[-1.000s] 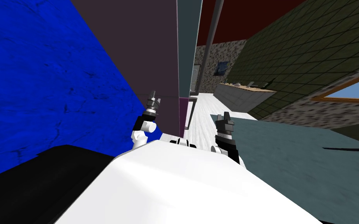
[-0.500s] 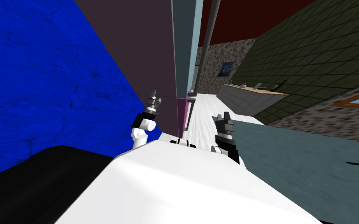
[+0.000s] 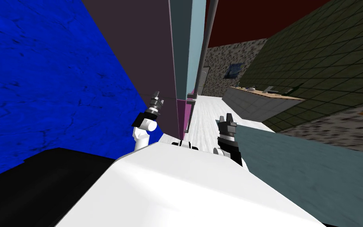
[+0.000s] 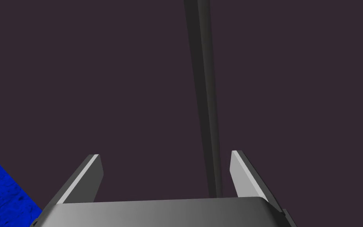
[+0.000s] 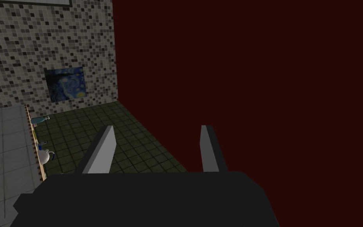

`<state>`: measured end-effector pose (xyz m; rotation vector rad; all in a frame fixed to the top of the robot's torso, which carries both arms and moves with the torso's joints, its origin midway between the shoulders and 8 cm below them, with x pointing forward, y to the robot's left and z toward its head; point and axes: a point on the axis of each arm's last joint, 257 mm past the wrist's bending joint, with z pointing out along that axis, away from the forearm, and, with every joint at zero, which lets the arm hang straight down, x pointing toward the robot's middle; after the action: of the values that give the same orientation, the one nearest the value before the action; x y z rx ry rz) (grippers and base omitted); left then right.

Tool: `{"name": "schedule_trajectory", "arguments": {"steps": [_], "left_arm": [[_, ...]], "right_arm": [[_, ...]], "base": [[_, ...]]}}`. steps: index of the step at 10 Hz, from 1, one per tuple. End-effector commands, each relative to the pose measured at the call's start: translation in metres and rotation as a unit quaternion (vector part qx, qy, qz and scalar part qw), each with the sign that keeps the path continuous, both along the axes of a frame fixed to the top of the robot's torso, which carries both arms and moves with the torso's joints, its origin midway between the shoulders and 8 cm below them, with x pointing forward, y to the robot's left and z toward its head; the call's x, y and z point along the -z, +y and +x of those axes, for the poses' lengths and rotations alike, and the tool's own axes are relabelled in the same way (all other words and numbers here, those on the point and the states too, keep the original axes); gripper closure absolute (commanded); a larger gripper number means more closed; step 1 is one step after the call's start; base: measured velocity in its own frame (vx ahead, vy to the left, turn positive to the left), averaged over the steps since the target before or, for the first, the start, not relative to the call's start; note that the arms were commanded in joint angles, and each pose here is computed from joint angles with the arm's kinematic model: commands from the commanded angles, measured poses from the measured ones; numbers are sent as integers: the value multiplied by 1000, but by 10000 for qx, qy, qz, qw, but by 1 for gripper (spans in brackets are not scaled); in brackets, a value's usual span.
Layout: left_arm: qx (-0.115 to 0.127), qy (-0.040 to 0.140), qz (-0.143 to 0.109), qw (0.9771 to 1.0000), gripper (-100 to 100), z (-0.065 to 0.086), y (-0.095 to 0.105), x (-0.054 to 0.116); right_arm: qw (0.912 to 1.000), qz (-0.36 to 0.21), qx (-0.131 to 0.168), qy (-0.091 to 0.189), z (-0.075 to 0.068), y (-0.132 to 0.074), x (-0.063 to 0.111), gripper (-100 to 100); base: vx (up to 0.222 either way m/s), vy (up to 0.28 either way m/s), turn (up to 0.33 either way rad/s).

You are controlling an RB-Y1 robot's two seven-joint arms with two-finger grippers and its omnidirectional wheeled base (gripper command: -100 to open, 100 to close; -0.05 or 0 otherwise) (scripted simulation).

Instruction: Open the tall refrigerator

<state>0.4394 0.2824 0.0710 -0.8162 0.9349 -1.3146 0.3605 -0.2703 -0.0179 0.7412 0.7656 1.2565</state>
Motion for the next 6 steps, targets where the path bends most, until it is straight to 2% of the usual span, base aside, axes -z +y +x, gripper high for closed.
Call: {"name": "schedule_trajectory", "arguments": {"steps": [1, 2, 3, 4, 5, 6], "left_arm": [[123, 243, -66, 9996, -100, 7, -5, 6], [176, 261, -120, 9994, -100, 9, -6, 2], [187, 388, -111, 9990, -100, 11, -7, 8], [243, 407, -165, 9987, -100, 13, -8, 5], [255, 545, -154, 9981, -100, 15, -9, 11], [314, 564, -208, 9977, -100, 17, -11, 8]], "right_arm": [[10000, 0, 0, 0, 0, 0, 0, 0], [10000, 0, 0, 0, 0, 0, 0, 0], [10000, 0, 0, 1, 0, 0, 0, 0], [10000, 0, 0, 0, 0, 0, 0, 0], [10000, 0, 0, 0, 0, 0, 0, 0], [10000, 0, 0, 0, 0, 0, 0, 0]], "base": [[20, -99, 83], [40, -101, 135], [25, -93, 85], [11, -123, 128], [10, -120, 89], [31, -130, 134]]}}
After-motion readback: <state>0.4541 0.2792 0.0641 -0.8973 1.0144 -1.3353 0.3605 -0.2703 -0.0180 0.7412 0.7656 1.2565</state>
